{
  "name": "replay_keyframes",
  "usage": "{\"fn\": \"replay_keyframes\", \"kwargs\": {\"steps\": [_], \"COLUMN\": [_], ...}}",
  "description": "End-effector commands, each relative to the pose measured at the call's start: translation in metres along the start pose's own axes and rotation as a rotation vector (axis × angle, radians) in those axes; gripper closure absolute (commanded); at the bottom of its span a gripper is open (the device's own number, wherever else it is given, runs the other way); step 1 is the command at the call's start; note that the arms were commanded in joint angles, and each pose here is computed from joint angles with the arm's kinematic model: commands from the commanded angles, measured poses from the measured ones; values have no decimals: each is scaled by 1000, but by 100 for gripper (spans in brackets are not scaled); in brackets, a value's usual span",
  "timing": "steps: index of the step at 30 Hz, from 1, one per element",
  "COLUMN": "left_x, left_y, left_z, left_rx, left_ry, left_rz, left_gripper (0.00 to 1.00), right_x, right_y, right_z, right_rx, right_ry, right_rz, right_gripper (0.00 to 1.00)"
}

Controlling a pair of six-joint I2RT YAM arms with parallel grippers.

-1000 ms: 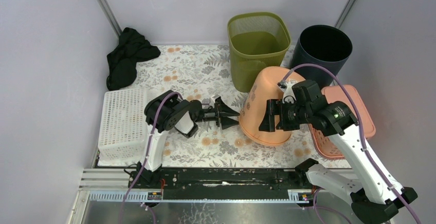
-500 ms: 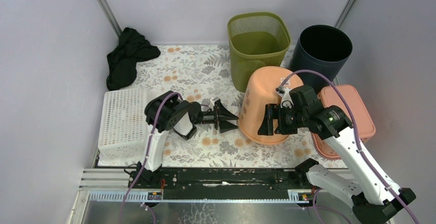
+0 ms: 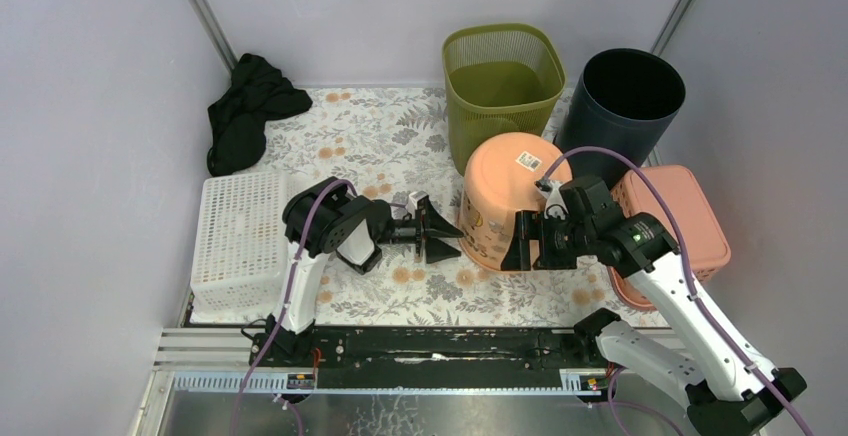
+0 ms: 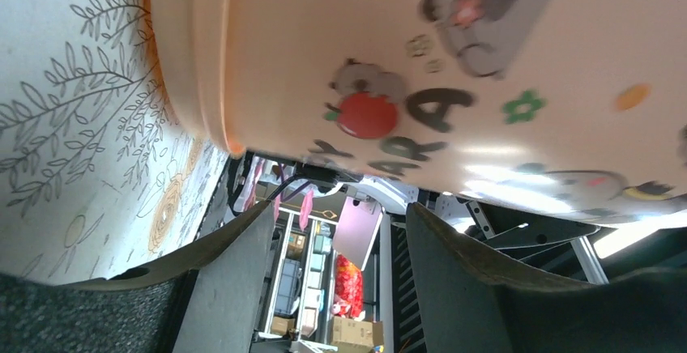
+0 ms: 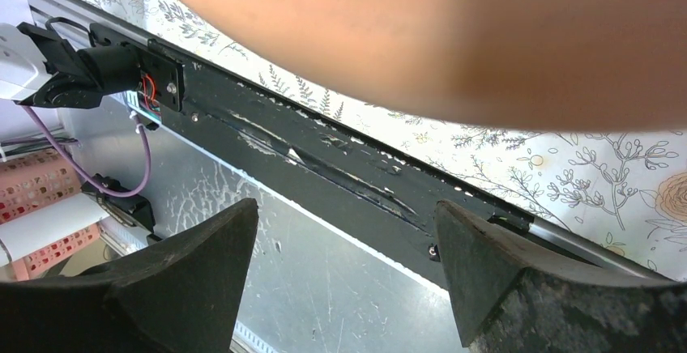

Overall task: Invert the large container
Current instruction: Turn the container upside down at the center of the board.

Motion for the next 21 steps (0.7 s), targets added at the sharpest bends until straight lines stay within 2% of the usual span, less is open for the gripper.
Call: {"fn": "replay_keyframes", "kwargs": {"steps": [1, 6, 10, 11, 15, 21], "left_x": [8, 10, 20, 18, 16, 1], "left_y": [0, -6, -7, -9, -12, -31], "left_z": [2, 19, 25, 24, 16, 2], "left_rx": [8, 26, -15, -24, -78, -107], "left_ry": [32, 104, 233, 265, 391, 435], "left_rz": [31, 85, 118, 176, 249, 315], "left_gripper": [32, 32, 32, 32, 32, 31], "right_x": [4, -16, -35, -38, -47, -58], "right_y": [7, 16, 26, 29, 44, 68], "right_z": [-10, -23, -37, -42, -57, -83], "right_rx": [-44, -79, -147, -164, -234, -328], "right_ry": [3, -189, -352, -386, -490, -632], "right_rz": [-8, 35, 71, 78, 101, 134], "right_gripper": [13, 13, 11, 11, 9, 8]}}
Point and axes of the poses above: each gripper's point midway between its finger pads, its own z axis out along the fingers, its own x axis along the line the jaws close on, y = z × x, the point moved 3 cm from there along -z, back along the fingers, and after that the axes turned 14 degrees about -z, right-handed, at the moved point
